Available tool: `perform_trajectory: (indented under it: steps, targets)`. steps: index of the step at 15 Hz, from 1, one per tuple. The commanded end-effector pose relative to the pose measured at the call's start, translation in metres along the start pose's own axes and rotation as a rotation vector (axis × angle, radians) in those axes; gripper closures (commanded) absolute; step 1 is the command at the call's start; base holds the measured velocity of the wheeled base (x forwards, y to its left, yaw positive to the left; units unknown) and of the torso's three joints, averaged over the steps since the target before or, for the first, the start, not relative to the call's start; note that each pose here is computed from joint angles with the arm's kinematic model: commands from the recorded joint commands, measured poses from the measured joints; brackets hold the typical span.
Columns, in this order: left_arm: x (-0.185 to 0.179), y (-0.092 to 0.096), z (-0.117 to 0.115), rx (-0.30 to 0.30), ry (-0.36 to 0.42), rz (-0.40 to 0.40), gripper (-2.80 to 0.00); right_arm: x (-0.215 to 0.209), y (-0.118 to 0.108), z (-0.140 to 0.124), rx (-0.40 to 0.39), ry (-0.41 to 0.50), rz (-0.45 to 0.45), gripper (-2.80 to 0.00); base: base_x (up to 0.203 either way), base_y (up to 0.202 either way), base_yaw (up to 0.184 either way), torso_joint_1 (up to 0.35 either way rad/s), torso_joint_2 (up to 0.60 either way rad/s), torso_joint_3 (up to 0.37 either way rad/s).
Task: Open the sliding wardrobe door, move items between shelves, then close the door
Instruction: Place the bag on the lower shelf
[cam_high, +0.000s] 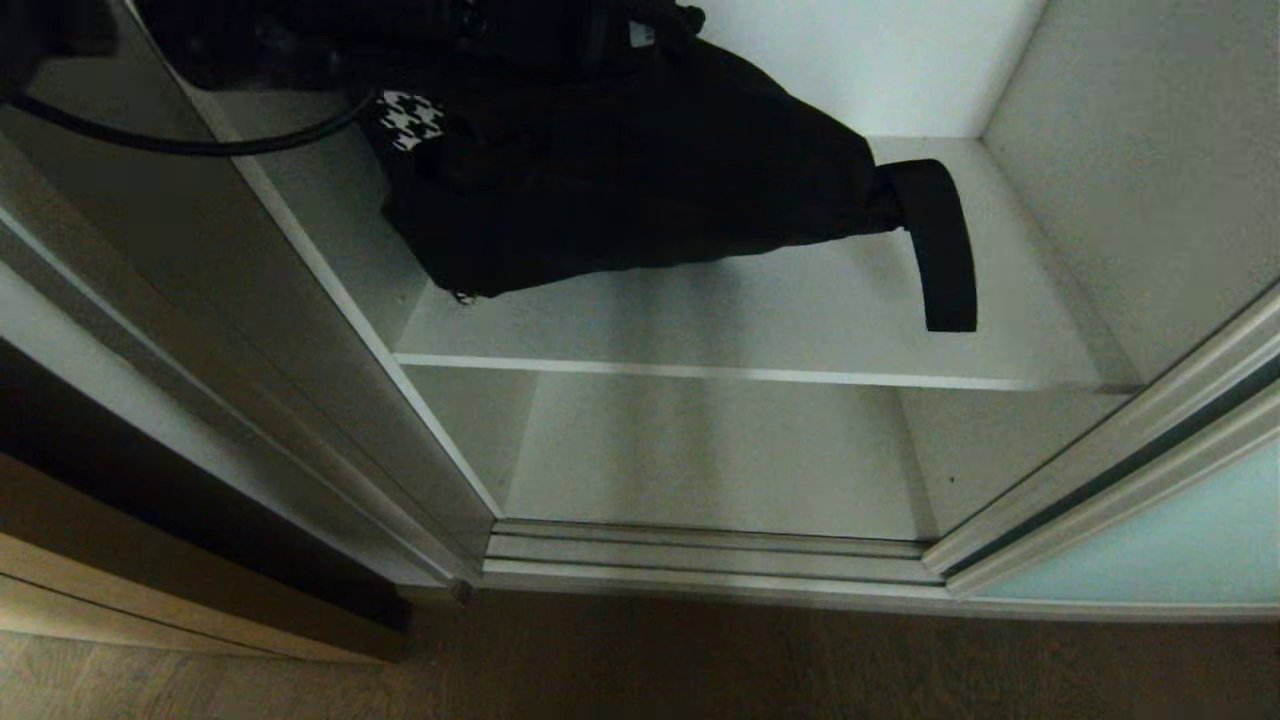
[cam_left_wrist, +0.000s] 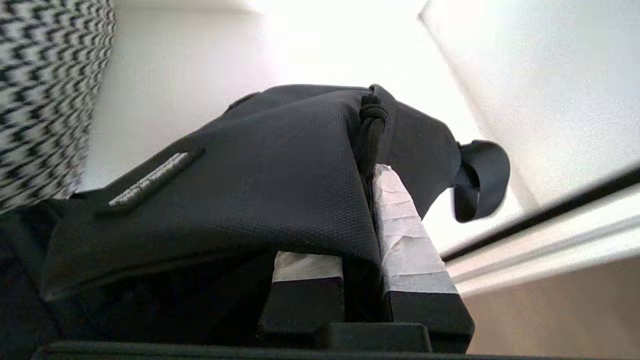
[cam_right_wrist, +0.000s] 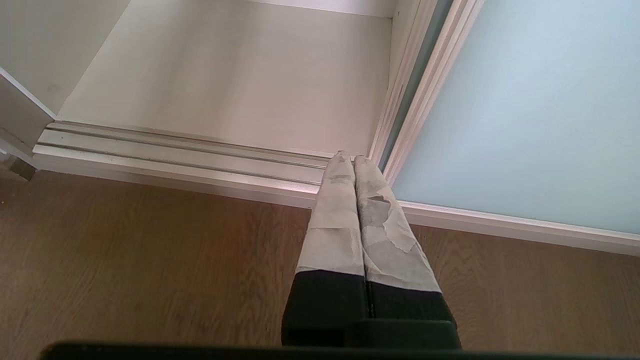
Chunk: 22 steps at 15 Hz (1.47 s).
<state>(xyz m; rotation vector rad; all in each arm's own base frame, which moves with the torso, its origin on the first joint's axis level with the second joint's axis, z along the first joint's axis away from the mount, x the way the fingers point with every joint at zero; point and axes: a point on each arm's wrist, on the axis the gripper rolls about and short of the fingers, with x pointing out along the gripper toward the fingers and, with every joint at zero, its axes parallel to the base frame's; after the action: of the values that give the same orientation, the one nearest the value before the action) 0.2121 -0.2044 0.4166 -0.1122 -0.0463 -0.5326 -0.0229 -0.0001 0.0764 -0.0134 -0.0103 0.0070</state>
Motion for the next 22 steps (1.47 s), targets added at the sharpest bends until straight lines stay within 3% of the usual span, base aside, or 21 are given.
perform_trajectory:
  steps: [1,8,13,16,20,22]
  targets:
    - [-0.035,0.008,0.021,-0.006,-0.023,-0.001,0.0,0.0,0.0,0.0,0.0,0.001,0.001,0.0,0.0,0.0,0.0,0.0,0.0,0.0]
    - [-0.098,0.022,0.042,0.004,-0.048,-0.005,0.0,0.0,0.0,0.0,0.0,-0.001,0.001,0.0,0.0,0.0,0.0,0.0,0.0,0.0]
    - [-0.123,0.032,0.035,0.041,0.02,0.02,0.0,0.0,0.0,0.0,0.0,-0.001,0.001,0.0,0.0,0.0,0.0,0.0,0.0,0.0]
    - [-0.141,0.044,0.027,0.06,0.089,0.072,0.0,0.0,0.0,0.0,0.0,-0.001,0.001,0.0,0.0,0.0,0.0,0.0,0.0,0.0]
    - [-0.166,0.064,0.021,0.062,0.09,0.181,0.0,0.0,0.0,0.0,0.0,-0.001,0.001,0.0,0.0,0.0,0.0,0.0,0.0,0.0]
    - [-0.175,0.066,0.022,0.061,0.077,0.181,0.0,0.0,0.0,0.0,0.0,-0.001,0.001,0.0,0.0,0.0,0.0,0.0,0.0,0.0]
